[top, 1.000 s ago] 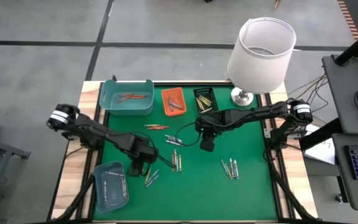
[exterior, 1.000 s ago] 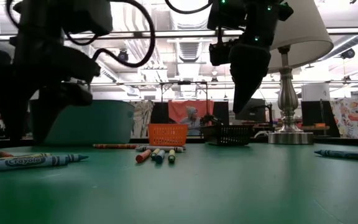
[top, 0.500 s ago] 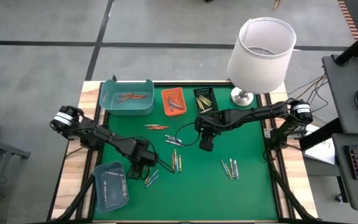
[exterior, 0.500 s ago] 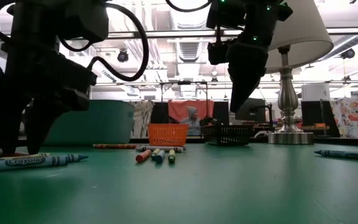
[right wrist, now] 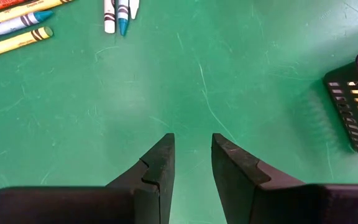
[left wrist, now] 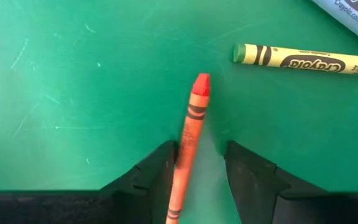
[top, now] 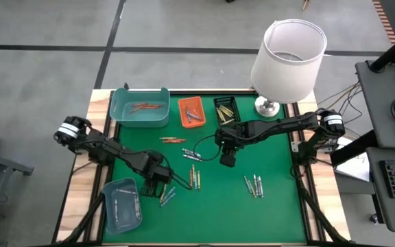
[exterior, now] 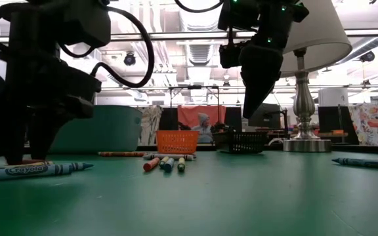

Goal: Sort crayons
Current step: Put the orange crayon into the green bin

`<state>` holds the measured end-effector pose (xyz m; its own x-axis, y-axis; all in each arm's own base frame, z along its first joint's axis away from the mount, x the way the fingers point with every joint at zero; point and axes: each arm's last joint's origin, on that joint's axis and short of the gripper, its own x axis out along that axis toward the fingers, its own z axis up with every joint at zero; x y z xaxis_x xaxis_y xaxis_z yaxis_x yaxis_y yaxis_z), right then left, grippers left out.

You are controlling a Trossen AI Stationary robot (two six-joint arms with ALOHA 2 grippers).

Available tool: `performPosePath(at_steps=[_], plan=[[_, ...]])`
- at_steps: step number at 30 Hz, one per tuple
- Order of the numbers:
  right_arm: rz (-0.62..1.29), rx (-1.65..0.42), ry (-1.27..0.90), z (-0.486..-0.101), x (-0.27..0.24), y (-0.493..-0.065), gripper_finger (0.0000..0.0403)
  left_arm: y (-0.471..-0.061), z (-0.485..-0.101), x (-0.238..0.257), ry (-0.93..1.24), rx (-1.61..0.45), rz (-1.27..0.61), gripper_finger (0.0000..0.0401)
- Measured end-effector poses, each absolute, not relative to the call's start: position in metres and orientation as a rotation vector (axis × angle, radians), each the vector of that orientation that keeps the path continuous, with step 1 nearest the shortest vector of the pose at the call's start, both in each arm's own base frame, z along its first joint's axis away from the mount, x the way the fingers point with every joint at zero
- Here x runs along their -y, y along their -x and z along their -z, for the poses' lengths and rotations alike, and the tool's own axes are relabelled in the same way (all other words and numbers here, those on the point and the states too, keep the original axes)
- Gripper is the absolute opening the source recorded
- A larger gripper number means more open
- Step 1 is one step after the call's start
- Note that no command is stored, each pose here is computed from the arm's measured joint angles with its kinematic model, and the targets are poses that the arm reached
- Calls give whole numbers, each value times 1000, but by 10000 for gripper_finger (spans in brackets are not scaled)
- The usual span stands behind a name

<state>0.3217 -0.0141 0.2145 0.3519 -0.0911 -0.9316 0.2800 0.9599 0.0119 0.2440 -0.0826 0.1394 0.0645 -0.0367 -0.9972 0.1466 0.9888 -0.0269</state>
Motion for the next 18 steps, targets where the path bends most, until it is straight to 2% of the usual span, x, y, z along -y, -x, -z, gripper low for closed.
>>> performPosePath(at_steps=[4,11,18], plan=[[242,-1187,-180,-215,14,-322,93,-244,-139,82,-118,-1492,123,101],[242,-1184,-181,-215,14,-322,93,-244,-138,80,-146,-1489,114,12],[239,-1182,-177,-215,14,-322,93,-244,-146,76,-202,-1445,149,4]])
